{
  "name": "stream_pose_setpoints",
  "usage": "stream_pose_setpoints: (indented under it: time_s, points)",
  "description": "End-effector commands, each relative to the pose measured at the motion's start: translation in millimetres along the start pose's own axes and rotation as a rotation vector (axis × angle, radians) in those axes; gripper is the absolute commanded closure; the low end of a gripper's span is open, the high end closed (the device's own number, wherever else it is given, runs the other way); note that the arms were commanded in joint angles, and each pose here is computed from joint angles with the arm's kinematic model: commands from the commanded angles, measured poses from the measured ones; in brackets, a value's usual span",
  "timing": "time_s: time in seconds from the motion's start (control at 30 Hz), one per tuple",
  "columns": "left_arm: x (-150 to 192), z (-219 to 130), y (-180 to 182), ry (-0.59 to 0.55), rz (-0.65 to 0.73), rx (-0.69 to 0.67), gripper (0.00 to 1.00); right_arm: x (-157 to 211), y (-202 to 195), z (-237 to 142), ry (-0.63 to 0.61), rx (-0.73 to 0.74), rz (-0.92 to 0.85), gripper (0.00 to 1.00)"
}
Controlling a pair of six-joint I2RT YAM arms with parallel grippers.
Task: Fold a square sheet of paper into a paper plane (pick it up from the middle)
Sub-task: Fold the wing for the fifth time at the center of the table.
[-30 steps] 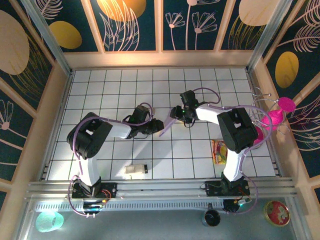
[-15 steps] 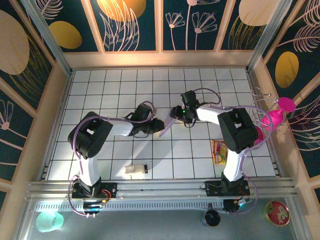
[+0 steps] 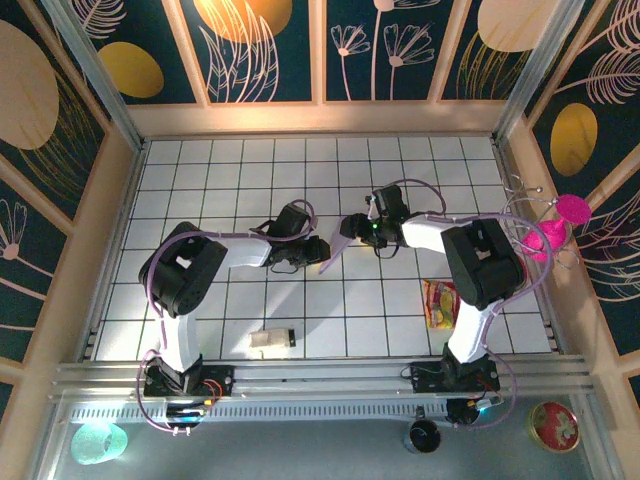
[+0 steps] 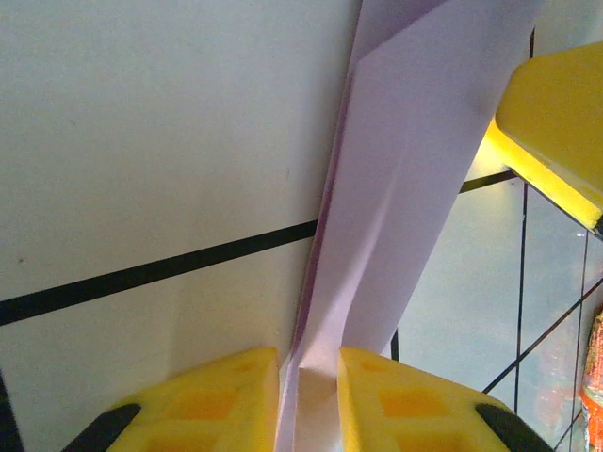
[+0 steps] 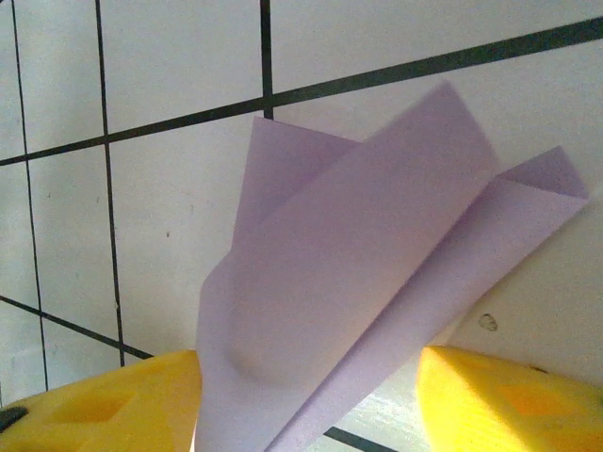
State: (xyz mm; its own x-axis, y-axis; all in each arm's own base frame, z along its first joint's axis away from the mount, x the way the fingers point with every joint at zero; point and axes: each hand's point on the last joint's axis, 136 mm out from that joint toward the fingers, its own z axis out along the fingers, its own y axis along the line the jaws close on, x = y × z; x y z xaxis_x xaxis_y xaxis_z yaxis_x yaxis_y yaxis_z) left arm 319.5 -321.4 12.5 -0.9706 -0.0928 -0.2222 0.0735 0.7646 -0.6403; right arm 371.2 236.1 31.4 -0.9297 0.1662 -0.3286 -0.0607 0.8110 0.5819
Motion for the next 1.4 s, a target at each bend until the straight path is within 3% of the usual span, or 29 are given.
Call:
stream_pose_setpoints:
  time_s: [0.0,0.23,0.73,1.17,1.37]
  points:
    - [36.3,29.7,70.9,0.079,-0.010,-0.227,0.77,47.1,-38.8,17.5,0.138,0.086,0.002,0.34]
    - [41.8,30.4,78.7,0.096,-0.011,-0.255,0.78,55.5,-48.3,14.9,0.156,0.117,-0.013,0.34]
    - [30.8,28.2,63.1,0.082,0.008,-0.222,0.74,66.3,-73.0,30.8,0.206,0.277,0.000,0.57]
    - [39.3,32.9,70.8,0.127,0.030,-0.243,0.70,74.5,-76.1,36.1,0.238,0.282,0.023,0.59]
    - [43.0,32.7,86.6,0.138,0.034,-0.313,0.72,56.0,-54.5,24.7,0.180,0.214,0.031,0.60]
